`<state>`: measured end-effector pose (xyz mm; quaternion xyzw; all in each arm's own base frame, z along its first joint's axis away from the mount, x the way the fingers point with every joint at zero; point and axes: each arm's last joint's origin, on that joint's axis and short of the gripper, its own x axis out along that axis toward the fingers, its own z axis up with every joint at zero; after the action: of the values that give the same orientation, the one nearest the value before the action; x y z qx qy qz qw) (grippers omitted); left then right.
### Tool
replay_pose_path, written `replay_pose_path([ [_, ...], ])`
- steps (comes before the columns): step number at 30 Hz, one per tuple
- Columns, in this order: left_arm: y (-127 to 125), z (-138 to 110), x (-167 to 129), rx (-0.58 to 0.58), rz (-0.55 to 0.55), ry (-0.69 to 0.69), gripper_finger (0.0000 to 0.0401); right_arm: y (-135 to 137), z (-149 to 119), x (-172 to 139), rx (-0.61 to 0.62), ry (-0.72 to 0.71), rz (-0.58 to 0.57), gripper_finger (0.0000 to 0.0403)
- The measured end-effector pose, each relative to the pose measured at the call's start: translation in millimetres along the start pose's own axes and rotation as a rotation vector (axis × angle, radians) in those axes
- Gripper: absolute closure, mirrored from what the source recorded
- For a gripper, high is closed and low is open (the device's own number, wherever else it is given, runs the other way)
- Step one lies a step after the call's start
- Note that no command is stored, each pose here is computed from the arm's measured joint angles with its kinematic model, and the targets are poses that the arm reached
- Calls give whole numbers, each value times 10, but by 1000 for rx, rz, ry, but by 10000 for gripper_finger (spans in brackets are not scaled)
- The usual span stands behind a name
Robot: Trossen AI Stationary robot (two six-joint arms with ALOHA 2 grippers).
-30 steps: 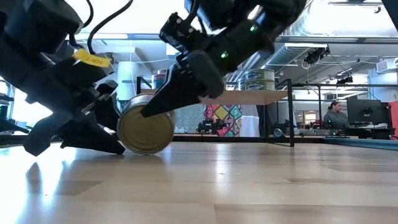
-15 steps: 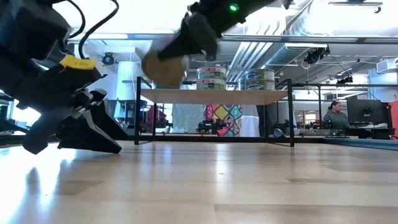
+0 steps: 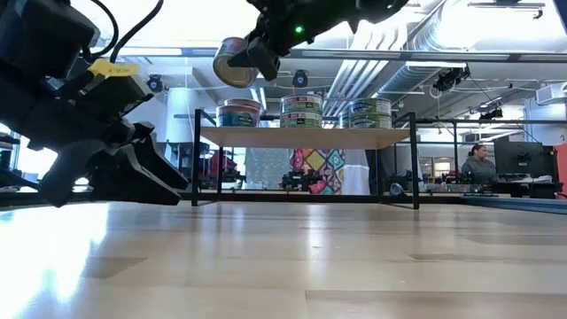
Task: Stack canned seafood by type on shelf
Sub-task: Stack the blue tuna can on top of the other blue tuna can, then return to Home Position
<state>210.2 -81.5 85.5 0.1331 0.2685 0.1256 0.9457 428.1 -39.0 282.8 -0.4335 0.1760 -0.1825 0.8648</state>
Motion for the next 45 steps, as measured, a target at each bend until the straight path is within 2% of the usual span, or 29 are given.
replay_pose_path([
  [5,0,2,0,0,0,-2,162,-60,-125,209,-71,-24,68,239],
  [10,-1,4,0,-3,-1,-2,162,-30,-175,370,-202,74,62,239],
  [17,-1,6,0,-3,-1,-3,162,-159,-261,419,-228,189,81,239],
  [21,-1,5,0,-3,-1,-3,162,-198,-305,435,-226,203,86,210],
  [25,-1,5,0,-3,-1,-3,162,-202,-351,443,-163,218,101,175],
  [37,-1,5,0,-4,0,-3,162,-220,-337,445,-132,208,98,115],
  [41,-1,6,0,-5,0,-3,162,-263,-229,424,-102,214,75,108],
  [45,-1,6,0,-12,0,-3,162,-270,10,334,-68,238,79,108],
])
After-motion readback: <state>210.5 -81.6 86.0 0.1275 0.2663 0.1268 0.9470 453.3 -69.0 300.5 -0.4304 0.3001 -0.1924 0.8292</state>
